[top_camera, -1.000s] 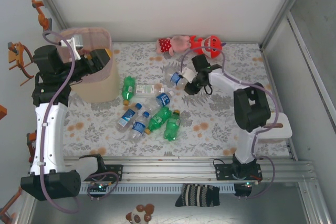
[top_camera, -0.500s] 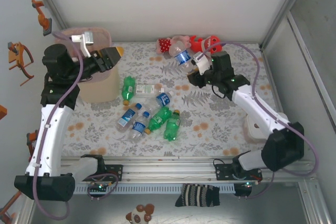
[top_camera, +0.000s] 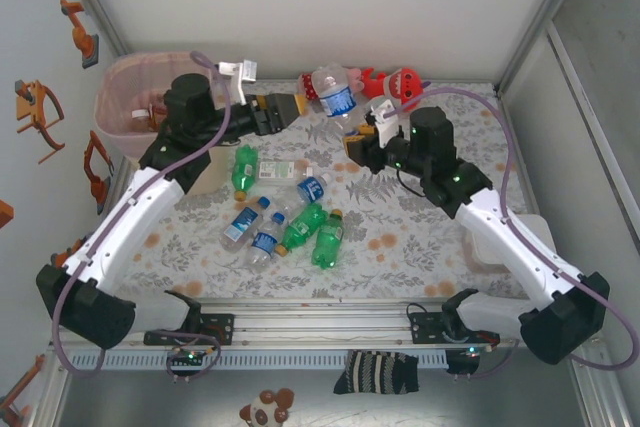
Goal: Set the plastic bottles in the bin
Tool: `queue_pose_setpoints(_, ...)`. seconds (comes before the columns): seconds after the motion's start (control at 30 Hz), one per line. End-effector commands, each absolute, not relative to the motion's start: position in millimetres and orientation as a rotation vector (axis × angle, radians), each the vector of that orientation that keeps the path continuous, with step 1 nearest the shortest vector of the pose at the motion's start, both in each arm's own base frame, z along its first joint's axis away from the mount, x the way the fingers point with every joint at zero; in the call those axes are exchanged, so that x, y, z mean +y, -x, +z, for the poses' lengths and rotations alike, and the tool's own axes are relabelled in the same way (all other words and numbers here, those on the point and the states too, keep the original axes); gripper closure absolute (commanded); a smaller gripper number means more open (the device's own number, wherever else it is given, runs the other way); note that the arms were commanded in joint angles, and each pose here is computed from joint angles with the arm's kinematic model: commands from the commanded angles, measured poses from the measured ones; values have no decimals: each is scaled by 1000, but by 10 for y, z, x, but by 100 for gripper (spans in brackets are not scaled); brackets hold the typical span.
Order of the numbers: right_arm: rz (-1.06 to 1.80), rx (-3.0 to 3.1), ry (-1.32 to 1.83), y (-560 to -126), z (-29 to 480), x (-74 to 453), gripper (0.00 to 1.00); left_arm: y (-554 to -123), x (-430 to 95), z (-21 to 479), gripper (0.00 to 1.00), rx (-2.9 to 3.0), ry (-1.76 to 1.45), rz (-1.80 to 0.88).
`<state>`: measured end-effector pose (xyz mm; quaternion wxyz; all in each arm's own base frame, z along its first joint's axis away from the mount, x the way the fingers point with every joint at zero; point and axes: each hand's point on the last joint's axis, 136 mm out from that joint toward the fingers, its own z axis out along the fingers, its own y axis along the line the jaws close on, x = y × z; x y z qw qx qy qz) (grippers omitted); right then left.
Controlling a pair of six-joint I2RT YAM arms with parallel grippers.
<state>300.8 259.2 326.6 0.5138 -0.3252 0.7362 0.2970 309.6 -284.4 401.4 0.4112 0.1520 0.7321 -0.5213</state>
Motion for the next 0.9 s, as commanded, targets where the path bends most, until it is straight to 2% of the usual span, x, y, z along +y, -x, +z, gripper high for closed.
queue_pose_setpoints(0.0,763,1734,752,-2946,3415,2641,82,-3097,-3015,4314,8,1731,-406,-1308)
queue_pose_setpoints(0.33,778,1721,761,-2827,3485,2726,82,-3049,-3434,4205,11,1744,-467,-1297)
queue_pose_setpoints(0.87,759,1728,742,-2870,3484,2742,82,-2970,-3596,4051,37,1787,-498,-1293)
